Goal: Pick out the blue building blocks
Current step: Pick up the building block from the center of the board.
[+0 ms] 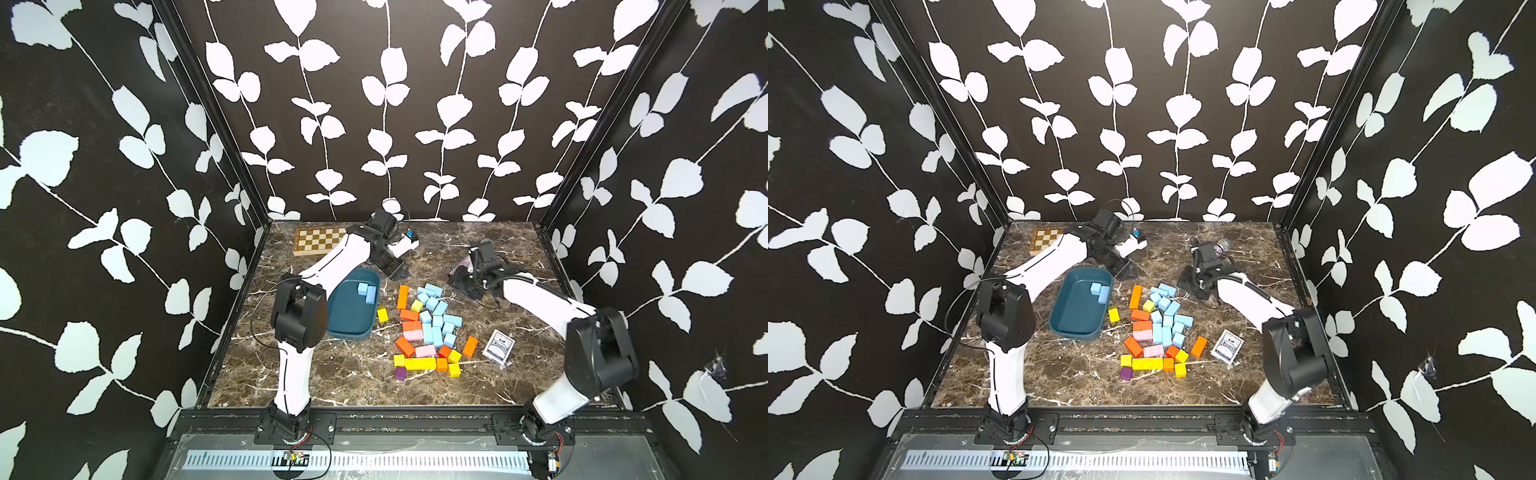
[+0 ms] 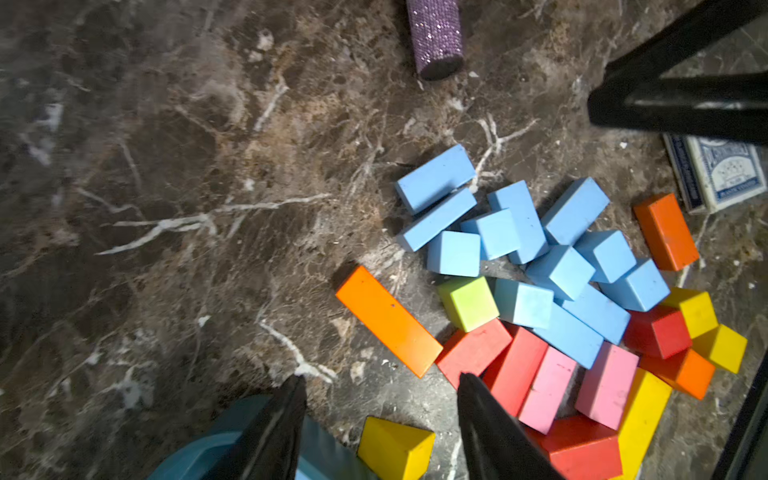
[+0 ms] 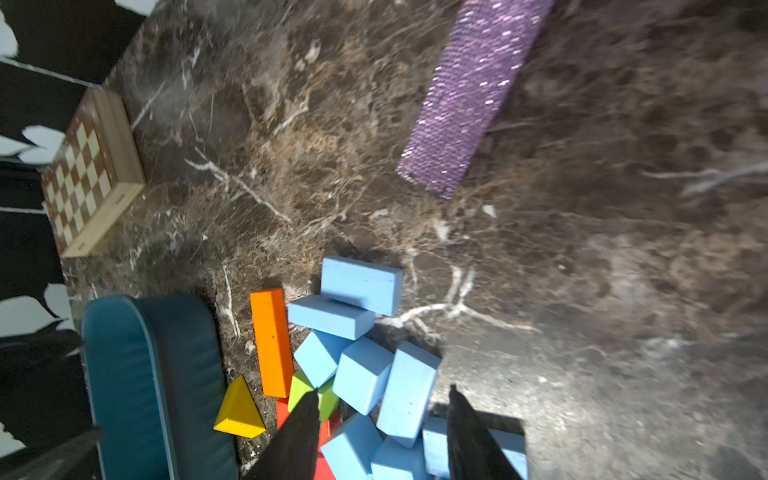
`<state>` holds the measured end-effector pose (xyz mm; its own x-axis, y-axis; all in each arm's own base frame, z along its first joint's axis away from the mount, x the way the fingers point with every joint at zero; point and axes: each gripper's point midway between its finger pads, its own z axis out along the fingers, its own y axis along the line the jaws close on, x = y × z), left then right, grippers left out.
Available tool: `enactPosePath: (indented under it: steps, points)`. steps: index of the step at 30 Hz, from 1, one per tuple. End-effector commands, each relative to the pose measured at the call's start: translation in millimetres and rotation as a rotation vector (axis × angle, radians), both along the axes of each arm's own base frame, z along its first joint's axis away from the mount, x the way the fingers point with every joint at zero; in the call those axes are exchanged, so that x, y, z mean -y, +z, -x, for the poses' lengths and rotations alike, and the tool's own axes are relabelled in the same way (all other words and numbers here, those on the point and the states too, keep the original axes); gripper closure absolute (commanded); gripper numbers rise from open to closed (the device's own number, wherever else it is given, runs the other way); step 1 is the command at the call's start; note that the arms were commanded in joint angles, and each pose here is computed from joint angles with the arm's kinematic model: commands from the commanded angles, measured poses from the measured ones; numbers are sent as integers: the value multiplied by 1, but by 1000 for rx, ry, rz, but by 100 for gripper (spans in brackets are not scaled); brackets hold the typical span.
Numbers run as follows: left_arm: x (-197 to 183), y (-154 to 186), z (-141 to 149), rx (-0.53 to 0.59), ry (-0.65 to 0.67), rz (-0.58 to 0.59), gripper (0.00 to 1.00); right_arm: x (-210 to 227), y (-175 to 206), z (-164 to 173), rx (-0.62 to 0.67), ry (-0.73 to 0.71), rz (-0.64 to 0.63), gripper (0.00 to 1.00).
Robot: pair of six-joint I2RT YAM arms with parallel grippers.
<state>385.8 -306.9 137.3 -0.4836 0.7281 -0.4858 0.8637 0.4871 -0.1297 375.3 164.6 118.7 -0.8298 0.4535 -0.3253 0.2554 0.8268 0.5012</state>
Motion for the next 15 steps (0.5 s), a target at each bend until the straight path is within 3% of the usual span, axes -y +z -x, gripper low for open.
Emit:
enactPosePath:
  steps: [1, 9, 15]
  points:
    - [17, -18, 31, -75, -99, -45, 40, 8, 12, 0, 29, -45, -51, 52]
    - [50, -40, 22, -18, -109, -28, 39, 19, 19, 18, 64, -74, -51, 52]
    - [54, -54, 17, -35, -95, -44, 38, 26, 33, 18, 101, -102, -34, 52]
